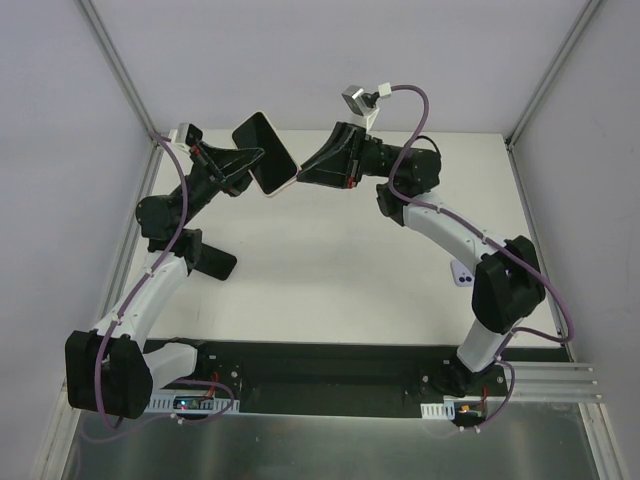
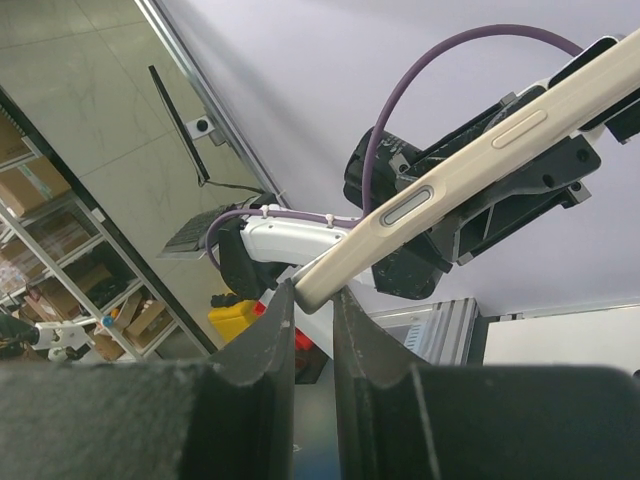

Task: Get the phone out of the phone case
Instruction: Remove the phone case from the phone.

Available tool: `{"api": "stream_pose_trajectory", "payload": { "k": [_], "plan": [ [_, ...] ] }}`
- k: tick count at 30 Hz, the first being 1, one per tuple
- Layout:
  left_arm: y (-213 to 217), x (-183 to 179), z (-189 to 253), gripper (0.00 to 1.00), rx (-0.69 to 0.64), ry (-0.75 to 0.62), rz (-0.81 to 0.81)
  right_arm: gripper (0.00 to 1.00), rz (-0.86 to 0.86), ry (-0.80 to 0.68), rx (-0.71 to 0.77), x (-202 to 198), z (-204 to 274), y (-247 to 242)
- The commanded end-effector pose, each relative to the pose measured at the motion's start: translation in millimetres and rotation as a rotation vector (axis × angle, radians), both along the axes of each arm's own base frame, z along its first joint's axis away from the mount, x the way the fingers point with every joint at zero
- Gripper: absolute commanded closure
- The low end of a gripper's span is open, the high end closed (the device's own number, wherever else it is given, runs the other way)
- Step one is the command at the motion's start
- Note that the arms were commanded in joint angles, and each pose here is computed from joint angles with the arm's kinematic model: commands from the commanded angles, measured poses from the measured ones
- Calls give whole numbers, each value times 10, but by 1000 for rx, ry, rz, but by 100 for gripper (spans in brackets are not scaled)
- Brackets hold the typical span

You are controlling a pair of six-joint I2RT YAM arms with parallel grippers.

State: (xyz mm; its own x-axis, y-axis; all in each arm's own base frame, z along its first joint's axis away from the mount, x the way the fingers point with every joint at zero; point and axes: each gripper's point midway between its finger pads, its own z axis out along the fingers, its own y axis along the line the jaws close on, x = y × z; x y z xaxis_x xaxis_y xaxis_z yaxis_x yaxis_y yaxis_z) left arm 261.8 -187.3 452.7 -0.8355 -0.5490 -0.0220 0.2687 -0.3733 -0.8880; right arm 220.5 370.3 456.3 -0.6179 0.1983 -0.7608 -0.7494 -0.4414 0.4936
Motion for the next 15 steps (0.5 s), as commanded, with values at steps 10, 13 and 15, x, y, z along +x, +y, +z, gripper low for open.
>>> {"api": "stream_pose_trajectory", "payload": {
  "k": [10, 13, 15],
  "plan": [
    [-82, -723, 451, 100, -41, -52, -280, 99, 47, -203, 96, -132, 74, 102],
    [-89, -743, 453, 100, -38, -60, -285, 99, 60, -199, 79, -106, 27, 126],
    [-94, -762, 453, 100, -36, -65, -288, 99, 61, -198, 71, -63, 6, 132]
  ]
}}
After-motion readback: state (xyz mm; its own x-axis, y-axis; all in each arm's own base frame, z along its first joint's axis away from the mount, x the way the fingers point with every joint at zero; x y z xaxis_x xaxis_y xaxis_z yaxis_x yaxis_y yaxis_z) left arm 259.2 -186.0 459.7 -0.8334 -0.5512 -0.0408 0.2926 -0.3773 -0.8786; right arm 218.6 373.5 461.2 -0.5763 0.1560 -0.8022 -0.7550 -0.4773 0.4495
